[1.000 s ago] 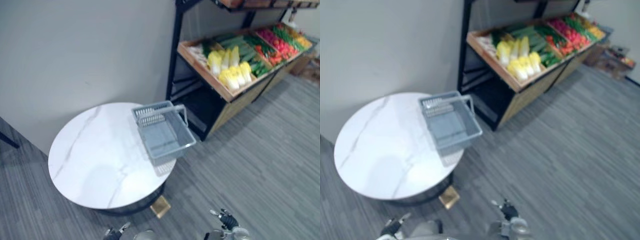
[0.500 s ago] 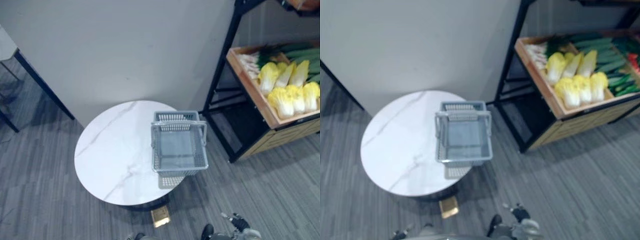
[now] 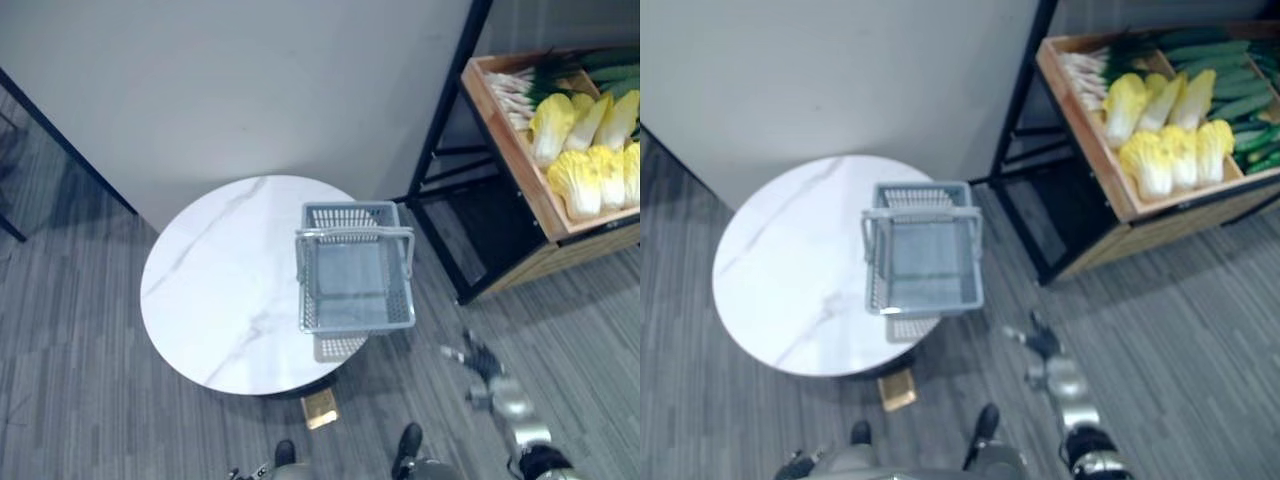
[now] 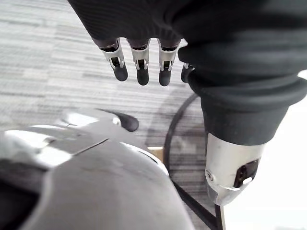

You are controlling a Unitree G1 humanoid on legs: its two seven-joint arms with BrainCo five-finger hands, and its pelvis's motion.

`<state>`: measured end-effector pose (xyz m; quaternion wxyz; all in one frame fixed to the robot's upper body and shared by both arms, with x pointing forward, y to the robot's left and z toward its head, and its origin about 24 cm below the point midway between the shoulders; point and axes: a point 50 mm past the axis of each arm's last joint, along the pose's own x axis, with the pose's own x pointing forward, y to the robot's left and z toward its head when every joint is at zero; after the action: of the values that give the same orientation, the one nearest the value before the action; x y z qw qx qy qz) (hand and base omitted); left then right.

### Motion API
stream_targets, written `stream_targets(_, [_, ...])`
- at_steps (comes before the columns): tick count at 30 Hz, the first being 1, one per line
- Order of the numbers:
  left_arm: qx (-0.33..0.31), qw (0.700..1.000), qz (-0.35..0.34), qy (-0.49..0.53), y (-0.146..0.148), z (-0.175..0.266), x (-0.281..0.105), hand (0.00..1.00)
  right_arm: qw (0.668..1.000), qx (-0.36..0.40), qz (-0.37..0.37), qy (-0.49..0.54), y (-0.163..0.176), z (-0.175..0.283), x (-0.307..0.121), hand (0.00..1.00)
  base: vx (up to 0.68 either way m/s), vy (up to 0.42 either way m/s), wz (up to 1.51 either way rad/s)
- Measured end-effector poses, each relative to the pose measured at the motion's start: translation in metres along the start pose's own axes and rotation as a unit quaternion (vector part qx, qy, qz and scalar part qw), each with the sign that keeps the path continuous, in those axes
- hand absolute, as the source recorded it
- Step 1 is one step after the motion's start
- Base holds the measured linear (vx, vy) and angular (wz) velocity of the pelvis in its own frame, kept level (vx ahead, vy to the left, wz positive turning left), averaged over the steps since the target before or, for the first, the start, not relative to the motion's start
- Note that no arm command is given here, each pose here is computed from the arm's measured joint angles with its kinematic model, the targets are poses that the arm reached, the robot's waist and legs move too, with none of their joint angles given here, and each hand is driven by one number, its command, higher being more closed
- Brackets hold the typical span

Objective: Pick vegetable in the basket

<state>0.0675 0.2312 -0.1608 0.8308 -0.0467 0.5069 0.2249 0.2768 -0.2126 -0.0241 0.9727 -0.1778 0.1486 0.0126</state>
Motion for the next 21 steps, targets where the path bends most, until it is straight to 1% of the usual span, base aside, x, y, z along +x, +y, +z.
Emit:
stream_targets(1, [0.015, 1.000, -0.006, -0.011, -0.002, 0.005, 0.001, 0.00, 0.998, -0.043, -0.006, -0.045, -0.010, 0.025, 0.009, 0.00, -0.14, 0.100, -0.20])
stream_targets(3, [0.034, 0.999, -0.003, -0.022, 0.003, 0.011, 0.002, 0.00, 0.991, -0.093, -0.008, -0.095, -0.014, 0.056, 0.017, 0.00, -0.15, 0.086, -0.11])
stream_targets(5, [0.055, 0.998, 0.002, -0.029, 0.008, 0.016, 0.003, 0.00, 0.969, -0.180, -0.018, -0.169, -0.019, 0.101, 0.024, 0.00, -0.14, 0.054, 0.00])
stream_targets(6, [0.058, 0.998, 0.007, -0.030, 0.010, 0.017, 0.003, 0.00, 0.962, -0.200, -0.022, -0.186, -0.020, 0.111, 0.024, 0.00, -0.08, 0.014, 0.04])
stream_targets(8, [0.056, 0.998, 0.013, -0.027, 0.011, 0.015, 0.003, 0.00, 0.930, -0.270, -0.038, -0.248, -0.022, 0.150, 0.024, 0.00, -0.05, 0.002, 0.03])
stream_targets(9, [0.054, 0.998, 0.013, -0.027, 0.010, 0.015, 0.003, 0.00, 0.923, -0.281, -0.043, -0.260, -0.023, 0.158, 0.024, 0.00, -0.02, -0.008, 0.06])
stream_targets(11, [0.046, 0.998, 0.014, -0.032, 0.008, 0.018, 0.003, 0.00, 0.895, -0.321, -0.068, -0.303, -0.024, 0.193, 0.025, 0.00, -0.01, -0.006, 0.02])
stream_targets(14, [0.033, 0.998, 0.020, -0.041, 0.009, 0.024, 0.005, 0.00, 0.864, -0.352, -0.077, -0.351, -0.019, 0.239, 0.027, 0.00, -0.01, -0.016, 0.14])
stream_targets(15, [0.032, 0.998, 0.020, -0.044, 0.009, 0.027, 0.005, 0.00, 0.860, -0.358, -0.077, -0.355, -0.018, 0.245, 0.028, 0.00, 0.02, -0.011, 0.19])
stream_targets(18, [0.024, 0.998, 0.019, -0.061, 0.004, 0.042, 0.008, 0.00, 0.828, -0.424, -0.068, -0.360, -0.008, 0.275, 0.037, 0.00, 0.03, -0.010, 0.11])
stream_targets(21, [0.020, 0.996, 0.016, -0.081, -0.002, 0.056, 0.010, 0.00, 0.816, -0.451, -0.069, -0.356, -0.008, 0.292, 0.040, 0.00, 0.04, 0.003, 0.16])
